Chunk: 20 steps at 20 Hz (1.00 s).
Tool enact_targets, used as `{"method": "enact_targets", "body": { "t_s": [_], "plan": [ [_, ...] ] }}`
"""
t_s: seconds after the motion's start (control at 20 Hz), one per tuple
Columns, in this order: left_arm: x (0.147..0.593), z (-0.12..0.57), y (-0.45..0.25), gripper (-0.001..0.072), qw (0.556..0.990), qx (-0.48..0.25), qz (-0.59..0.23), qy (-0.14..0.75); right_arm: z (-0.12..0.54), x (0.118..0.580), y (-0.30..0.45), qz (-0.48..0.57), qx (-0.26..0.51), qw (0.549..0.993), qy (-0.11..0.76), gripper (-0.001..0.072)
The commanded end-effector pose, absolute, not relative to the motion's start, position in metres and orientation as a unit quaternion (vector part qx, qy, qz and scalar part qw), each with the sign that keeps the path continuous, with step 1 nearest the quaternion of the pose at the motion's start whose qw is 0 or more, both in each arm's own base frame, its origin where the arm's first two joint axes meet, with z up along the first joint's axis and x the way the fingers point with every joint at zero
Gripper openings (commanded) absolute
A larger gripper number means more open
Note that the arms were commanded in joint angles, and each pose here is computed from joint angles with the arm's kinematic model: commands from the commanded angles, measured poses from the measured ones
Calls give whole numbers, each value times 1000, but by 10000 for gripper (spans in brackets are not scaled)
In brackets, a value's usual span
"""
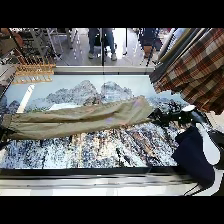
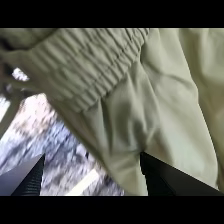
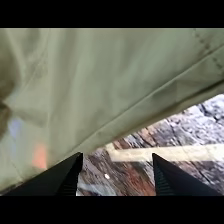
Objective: Fold the clothes and pants, and hang the long-sleeved shirts on hangers.
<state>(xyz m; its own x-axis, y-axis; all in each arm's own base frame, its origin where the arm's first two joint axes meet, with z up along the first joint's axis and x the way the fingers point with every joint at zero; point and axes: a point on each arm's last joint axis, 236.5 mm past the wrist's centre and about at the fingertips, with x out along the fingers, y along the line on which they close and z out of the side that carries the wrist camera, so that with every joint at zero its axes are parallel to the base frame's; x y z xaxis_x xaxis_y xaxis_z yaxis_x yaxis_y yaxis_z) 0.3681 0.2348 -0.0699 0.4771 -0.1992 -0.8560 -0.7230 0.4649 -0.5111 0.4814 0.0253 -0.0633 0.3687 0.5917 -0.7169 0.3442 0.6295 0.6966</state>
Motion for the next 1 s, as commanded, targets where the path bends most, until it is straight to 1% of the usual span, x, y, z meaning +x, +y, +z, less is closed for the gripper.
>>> {"method": "enact_targets", "body": {
  "t_s": [0.0,0.1,0.3,0.35,0.4,0.45,0.5,0.55,0.6,0.7,0.8,0.85,0.95],
  "plan": [
    [381,-90,230,652,703,-497,200,468,-76,488,26,66,456,702,543,507],
    [384,-100,225,652,690,-510,206,470,-88,488,32,65,456,696,552,507],
    [387,-104,229,642,692,-509,213,465,-101,488,44,54,457,688,562,505],
    [387,-103,230,603,692,-512,215,462,-103,490,42,46,454,692,559,500],
    [387,-104,231,408,690,-515,219,460,-104,494,43,37,457,695,554,457],
    [387,-104,230,175,689,-515,219,460,-105,501,46,29,456,703,544,291],
    [388,-103,230,24,689,-516,218,460,-105,508,49,24,453,714,534,126],
    [392,-101,227,20,688,-523,213,455,-103,514,57,27,445,723,527,20],
    [397,-96,222,18,690,-531,200,450,-100,516,64,39,432,732,526,18],
    [397,-77,223,15,713,-504,160,461,-87,499,81,118,346,746,557,16],
    [380,-53,235,15,724,-451,138,504,-82,450,73,162,233,723,630,15],
    [363,-44,247,15,722,-415,144,534,-81,419,58,162,172,700,674,16],
    [317,-33,279,15,705,-324,193,600,-72,370,30,150,95,653,736,16]
  ]
}}
